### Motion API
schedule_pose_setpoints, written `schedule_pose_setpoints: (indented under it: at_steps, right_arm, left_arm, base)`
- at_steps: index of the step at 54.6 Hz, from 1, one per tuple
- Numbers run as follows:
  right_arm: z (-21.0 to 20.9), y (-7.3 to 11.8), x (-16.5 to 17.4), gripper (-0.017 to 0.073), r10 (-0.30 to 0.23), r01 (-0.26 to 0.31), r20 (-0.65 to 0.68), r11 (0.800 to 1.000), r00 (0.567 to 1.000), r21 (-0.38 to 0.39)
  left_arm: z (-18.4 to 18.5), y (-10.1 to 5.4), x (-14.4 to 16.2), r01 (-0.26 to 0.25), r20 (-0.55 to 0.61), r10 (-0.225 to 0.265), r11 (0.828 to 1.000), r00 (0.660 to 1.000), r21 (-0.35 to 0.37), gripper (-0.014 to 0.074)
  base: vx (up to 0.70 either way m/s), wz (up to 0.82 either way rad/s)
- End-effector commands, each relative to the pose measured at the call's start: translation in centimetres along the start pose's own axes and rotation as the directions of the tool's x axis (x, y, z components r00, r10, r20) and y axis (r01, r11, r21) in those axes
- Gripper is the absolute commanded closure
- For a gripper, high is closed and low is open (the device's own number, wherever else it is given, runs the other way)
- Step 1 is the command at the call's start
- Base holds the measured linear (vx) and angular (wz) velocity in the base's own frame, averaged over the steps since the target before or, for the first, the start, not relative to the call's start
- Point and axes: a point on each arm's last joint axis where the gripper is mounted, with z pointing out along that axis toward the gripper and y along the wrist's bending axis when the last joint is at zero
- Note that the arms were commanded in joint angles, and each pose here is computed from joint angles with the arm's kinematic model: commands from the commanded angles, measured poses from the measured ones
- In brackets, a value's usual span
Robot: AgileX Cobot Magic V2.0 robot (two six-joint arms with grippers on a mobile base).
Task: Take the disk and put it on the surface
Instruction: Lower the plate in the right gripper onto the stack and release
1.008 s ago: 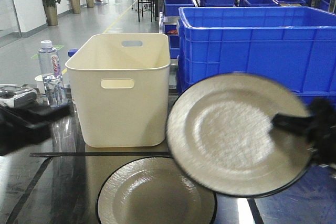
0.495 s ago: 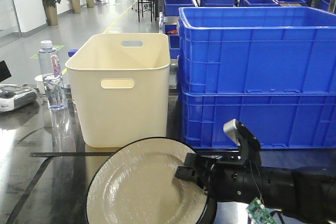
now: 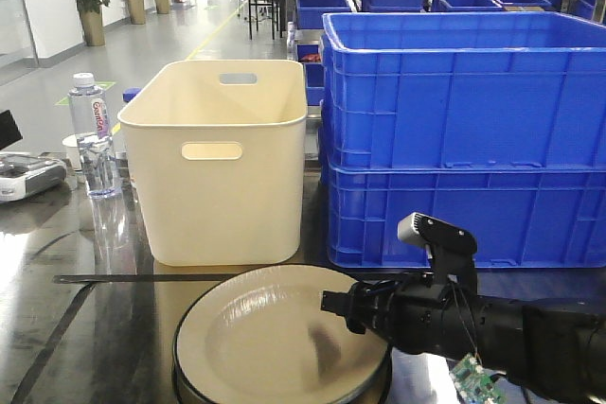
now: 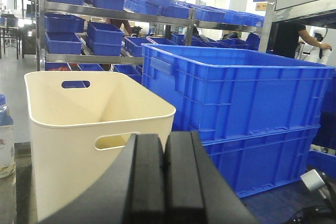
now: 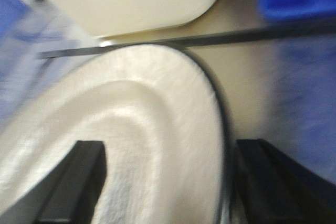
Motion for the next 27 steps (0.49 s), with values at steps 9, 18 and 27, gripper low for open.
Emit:
schedule_pose_setpoints:
  at_steps: [9, 18, 27]
  right_arm:
    - [-6.2, -0.2, -5.1, -0.0046, -0.401, 0.326, 0.142, 0.868, 0.905, 0.375]
    - [-12.3, 0.6, -7.1, 0.0103, -0.526, 0.356, 0.183, 0.755, 0.831, 0.55]
    - [-19.7, 2.8, -8.2, 0.0526, -0.537, 0.264, 0.365, 0.77, 0.76, 0.581]
  left_arm:
    - [-0.3, -0.1, -0.4, -0.069, -0.007, 0.069, 0.998, 0.998, -0.006, 0.0598]
    - [-0.1, 2.0, 3.8, -0.11, -0.165, 0.087, 0.984, 0.982, -0.137, 0.0596]
    - [0.1, 4.8, 10.5, -0.149, -0.382, 0.042, 0.955, 0.923, -0.255, 0.0595]
  base:
    - [0.0, 0.0]
    - [0.0, 0.0]
    - [0.0, 0.0]
